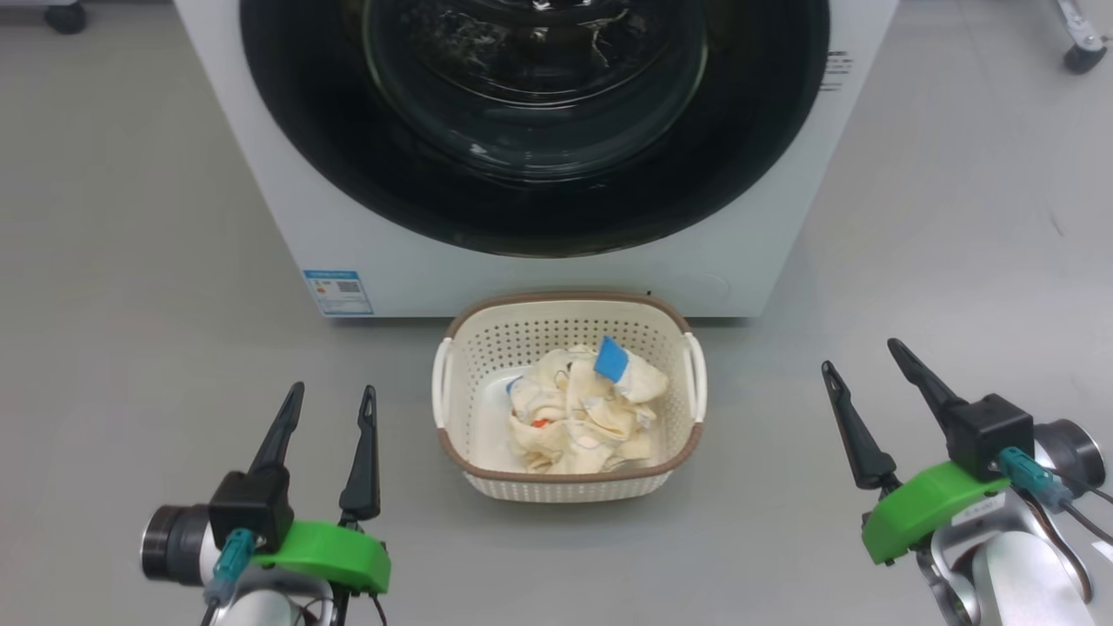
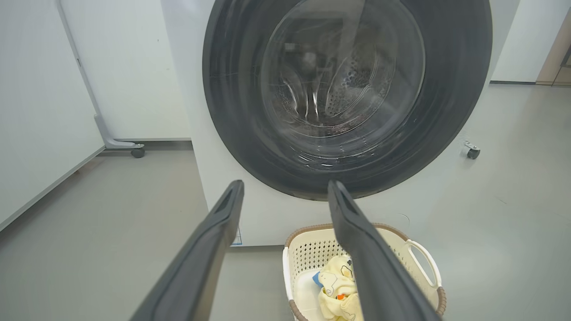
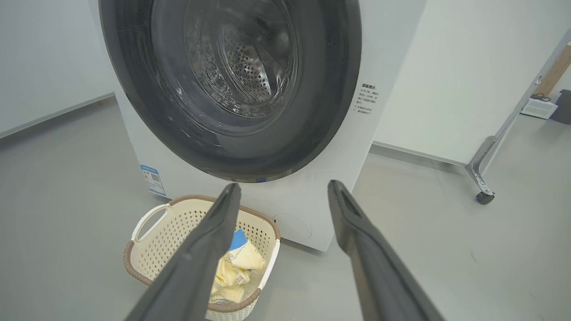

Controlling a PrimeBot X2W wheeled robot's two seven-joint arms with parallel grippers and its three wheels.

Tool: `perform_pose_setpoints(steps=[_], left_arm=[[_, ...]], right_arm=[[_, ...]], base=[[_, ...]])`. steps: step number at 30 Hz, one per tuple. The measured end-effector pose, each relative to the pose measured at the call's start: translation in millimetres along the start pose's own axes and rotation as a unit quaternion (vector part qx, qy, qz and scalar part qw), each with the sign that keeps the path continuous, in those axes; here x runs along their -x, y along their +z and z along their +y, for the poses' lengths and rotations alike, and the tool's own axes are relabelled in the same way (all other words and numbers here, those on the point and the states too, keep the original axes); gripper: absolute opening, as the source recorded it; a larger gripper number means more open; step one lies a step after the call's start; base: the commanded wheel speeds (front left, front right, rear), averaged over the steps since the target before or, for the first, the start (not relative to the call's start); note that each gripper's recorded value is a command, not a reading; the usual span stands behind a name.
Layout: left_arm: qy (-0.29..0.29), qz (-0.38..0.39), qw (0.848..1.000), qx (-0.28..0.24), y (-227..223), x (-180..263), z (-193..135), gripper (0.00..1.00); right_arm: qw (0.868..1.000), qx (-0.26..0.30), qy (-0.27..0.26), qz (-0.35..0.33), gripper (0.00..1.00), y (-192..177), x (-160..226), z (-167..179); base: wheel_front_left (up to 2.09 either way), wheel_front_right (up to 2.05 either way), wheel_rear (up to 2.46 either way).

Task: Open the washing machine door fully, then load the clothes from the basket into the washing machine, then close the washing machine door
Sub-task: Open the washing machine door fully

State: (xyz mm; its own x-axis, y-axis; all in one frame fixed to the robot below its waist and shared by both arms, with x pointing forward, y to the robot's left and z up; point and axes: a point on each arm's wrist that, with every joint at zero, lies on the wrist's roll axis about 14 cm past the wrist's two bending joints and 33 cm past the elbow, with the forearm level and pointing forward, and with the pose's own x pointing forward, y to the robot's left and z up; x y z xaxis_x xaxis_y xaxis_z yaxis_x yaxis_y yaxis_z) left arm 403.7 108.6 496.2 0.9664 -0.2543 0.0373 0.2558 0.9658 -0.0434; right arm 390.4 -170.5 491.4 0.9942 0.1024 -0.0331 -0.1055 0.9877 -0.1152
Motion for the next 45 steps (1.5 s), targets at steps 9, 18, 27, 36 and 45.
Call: perform_pose_setpoints(steps=[9, 18, 27, 36, 45], left_arm=[[-0.003, -0.001, 1.000, 0.000, 0.1, -3.9, -1.3, 1.00], [-0.004, -0.001, 1.000, -0.003, 0.2, -4.1, -2.2, 1.00], [-0.010, -0.001, 1.000, -0.005, -0.2, -5.7, -5.1, 1.00], [-0.004, 0.000, 1.000, -0.014, -0.7, -6.2, -3.0, 1.00], [-0.004, -0.001, 1.000, -0.014, 0.0, -6.8, -3.5, 1.00]], right_arm=[[1.000, -0.007, -0.005, -0.016, 1.00, 6.1, -2.8, -3.2], [1.000, -0.007, -0.007, -0.020, 1.00, 7.8, -2.5, -4.4], [1.000, -0.004, -0.011, -0.017, 1.00, 5.2, -2.1, -8.9], [1.000, -0.005, -0.012, -0.017, 1.00, 4.8, -2.1, -9.5], [1.000, -0.005, -0.013, -0.018, 1.00, 4.5, -2.0, -9.9]], base=[[1.23, 1.23, -2.46], [1.22, 1.22, -2.44], [0.75, 0.75, -1.50], [0.11, 0.11, -0.22], [0.00, 0.00, 0.00]])
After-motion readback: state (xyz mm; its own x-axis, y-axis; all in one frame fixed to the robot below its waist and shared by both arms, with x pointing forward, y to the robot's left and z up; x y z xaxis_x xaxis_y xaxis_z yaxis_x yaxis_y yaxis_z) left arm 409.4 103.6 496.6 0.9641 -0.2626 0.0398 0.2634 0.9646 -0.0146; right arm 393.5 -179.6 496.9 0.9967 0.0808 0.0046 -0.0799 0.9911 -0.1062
